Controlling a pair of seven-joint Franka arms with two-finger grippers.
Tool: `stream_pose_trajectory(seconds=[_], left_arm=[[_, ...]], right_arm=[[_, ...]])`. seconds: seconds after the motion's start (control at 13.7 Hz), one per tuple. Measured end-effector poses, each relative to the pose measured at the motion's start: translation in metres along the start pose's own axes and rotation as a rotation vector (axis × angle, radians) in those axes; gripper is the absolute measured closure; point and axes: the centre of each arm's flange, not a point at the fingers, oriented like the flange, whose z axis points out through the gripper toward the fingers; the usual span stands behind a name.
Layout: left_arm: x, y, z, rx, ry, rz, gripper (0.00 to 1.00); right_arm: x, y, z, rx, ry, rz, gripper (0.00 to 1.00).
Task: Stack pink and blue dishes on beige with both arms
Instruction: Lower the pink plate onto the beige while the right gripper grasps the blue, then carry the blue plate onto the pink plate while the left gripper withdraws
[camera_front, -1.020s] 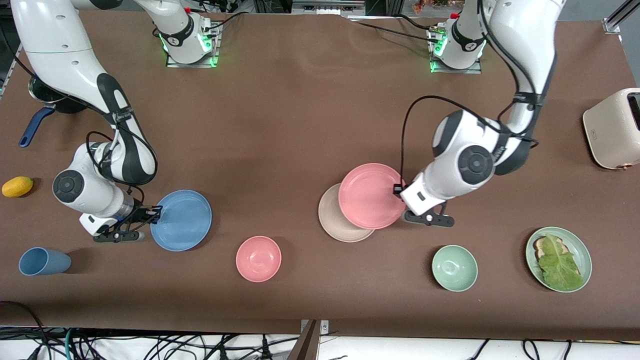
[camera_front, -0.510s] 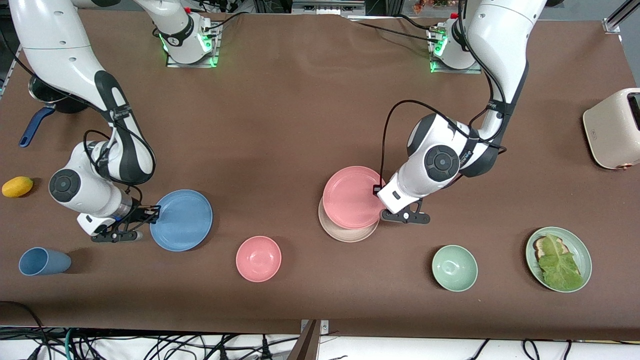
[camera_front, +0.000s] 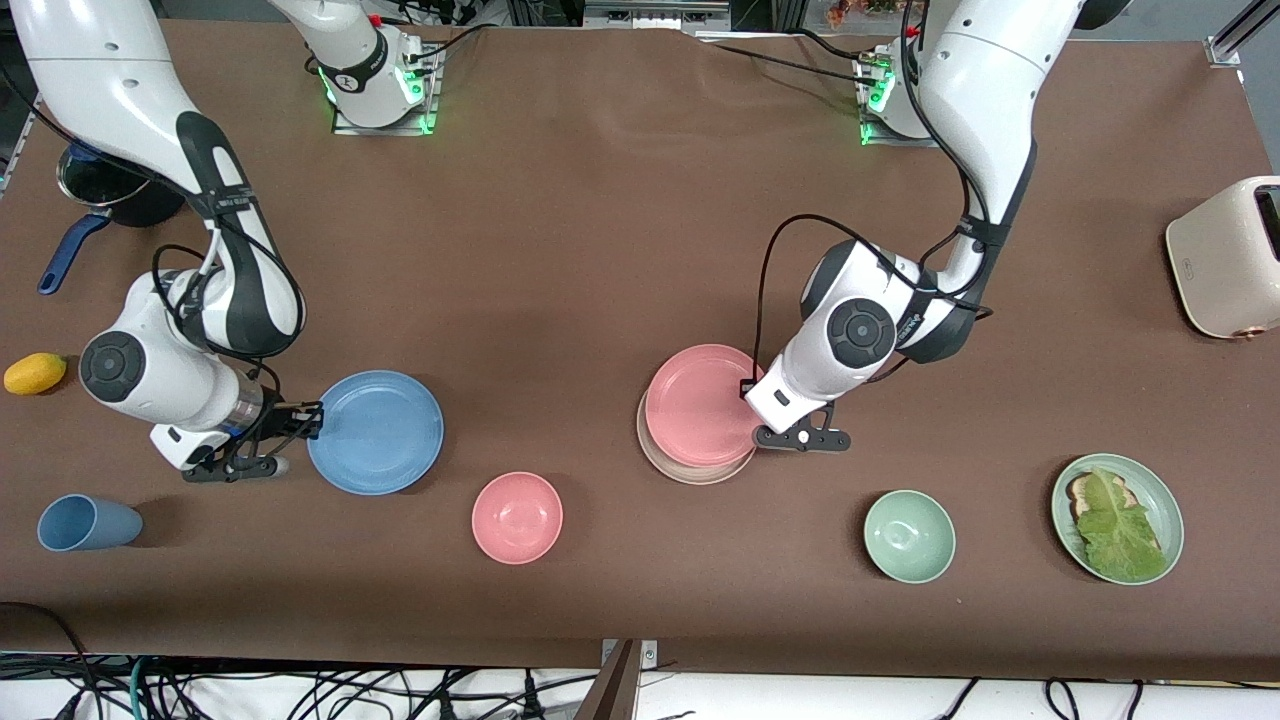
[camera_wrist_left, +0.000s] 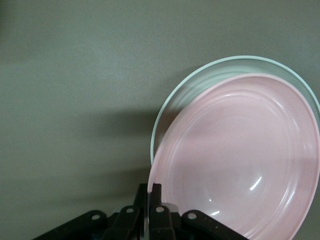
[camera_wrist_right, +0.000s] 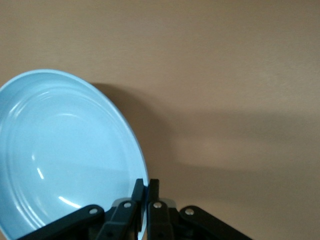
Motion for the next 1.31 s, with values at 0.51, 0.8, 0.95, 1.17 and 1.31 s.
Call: stream_pose_trajectory(seconds=[0.51, 0.8, 0.95, 1.17, 1.31], left_arm=[[0.006, 0.004, -0.003, -0.013, 0.031, -0.012, 0.7], [0.01, 0.002, -0.007, -0.015, 0.042, -0.015, 0.3], [0.016, 0.0, -0.02, -0.016, 0.051, -0.021, 0.1], [0.025, -0.023, -0.064, 0.012, 0.001, -0.048, 0.0], [0.03, -0.054, -0.102, 0.023, -0.024, -0.041, 0.0]], right_arm=[[0.009, -0.079, -0.036, 0.086, -0.035, 0.07, 0.95], [0.004, -0.121, -0.038, 0.094, -0.06, 0.109, 0.95], [-0.003, -0.161, -0.039, 0.087, -0.072, 0.151, 0.95], [-0.022, -0.237, -0.036, 0.074, -0.088, 0.217, 0.95], [-0.035, -0.276, -0.034, 0.066, -0.096, 0.26, 0.95]])
